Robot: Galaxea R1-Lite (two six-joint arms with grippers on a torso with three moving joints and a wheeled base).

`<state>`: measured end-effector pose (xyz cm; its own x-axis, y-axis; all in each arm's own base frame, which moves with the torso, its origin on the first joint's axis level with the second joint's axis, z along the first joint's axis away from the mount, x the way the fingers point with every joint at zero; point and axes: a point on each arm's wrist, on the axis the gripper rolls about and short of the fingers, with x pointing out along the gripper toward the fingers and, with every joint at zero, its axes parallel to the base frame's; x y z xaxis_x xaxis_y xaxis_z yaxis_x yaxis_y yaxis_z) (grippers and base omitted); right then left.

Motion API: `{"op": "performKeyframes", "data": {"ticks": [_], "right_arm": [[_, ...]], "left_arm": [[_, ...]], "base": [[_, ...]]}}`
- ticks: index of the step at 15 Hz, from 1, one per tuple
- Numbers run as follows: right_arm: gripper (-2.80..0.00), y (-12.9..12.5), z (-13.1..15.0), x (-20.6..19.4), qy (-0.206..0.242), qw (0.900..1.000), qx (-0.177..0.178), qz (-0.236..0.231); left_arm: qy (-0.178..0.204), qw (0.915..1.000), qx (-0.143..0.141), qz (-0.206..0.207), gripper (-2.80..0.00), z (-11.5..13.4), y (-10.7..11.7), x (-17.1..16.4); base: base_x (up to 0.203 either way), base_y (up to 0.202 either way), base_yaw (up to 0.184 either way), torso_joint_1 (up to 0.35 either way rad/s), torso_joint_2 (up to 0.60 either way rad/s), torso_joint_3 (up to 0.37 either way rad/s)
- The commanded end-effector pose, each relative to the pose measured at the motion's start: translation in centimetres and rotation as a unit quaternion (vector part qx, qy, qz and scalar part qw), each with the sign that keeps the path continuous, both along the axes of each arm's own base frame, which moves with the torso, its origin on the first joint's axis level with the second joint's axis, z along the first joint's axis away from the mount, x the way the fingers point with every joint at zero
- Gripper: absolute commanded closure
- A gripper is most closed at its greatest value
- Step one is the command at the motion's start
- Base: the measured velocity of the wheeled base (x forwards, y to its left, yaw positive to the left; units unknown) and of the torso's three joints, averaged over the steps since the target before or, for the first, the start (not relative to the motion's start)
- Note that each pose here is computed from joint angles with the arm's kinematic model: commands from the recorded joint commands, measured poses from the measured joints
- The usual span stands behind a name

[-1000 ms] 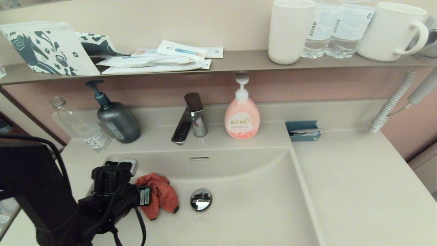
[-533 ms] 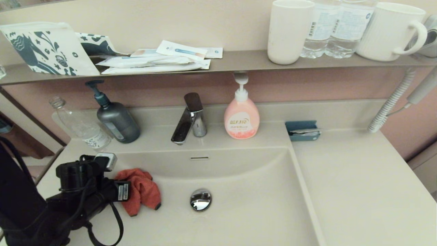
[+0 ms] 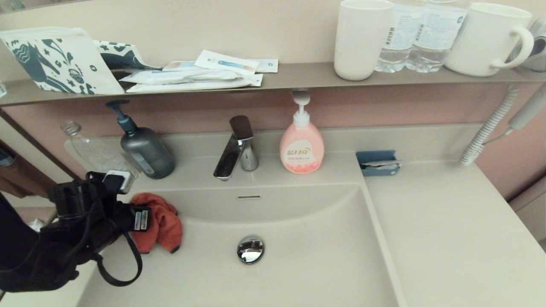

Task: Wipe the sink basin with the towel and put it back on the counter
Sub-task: Wipe the sink

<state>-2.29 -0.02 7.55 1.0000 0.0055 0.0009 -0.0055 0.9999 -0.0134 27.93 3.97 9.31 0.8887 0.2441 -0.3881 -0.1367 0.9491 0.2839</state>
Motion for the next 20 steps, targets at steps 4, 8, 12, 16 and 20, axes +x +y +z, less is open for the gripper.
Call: {"op": "performKeyframes", "data": {"ticks": [4, 8, 12, 16, 20], "right_arm": [[0.0, 0.0, 0.0, 0.0, 0.0, 1.0, 0.0, 0.0], [0.0, 0.0, 0.0, 0.0, 0.0, 1.0, 0.0, 0.0], [0.0, 0.0, 0.0, 0.0, 0.0, 1.0, 0.0, 0.0], [0.0, 0.0, 0.0, 0.0, 0.0, 1.0, 0.0, 0.0], [0.0, 0.0, 0.0, 0.0, 0.0, 1.0, 0.0, 0.0]], "left_arm": [[0.015, 0.9999, -0.004, -0.001, 0.0, 0.7, -0.1, -2.3], [0.059, 0.9982, -0.013, 0.004, 0.0, -1.0, -0.1, -4.8], [0.101, 0.9946, -0.019, 0.017, 0.0, -2.4, 0.3, -7.2], [0.147, 0.9888, -0.017, 0.024, 0.0, -3.8, 0.5, -9.6], [0.177, 0.9833, -0.022, 0.035, 0.0, -4.7, 0.5, -11.3]], "base": [[0.0, 0.0, 0.0, 0.0, 0.0, 0.0], [0.0, 0.0, 0.0, 0.0, 0.0, 0.0], [0.0, 0.0, 0.0, 0.0, 0.0, 0.0], [0.0, 0.0, 0.0, 0.0, 0.0, 0.0], [0.0, 0.0, 0.0, 0.0, 0.0, 0.0]]}}
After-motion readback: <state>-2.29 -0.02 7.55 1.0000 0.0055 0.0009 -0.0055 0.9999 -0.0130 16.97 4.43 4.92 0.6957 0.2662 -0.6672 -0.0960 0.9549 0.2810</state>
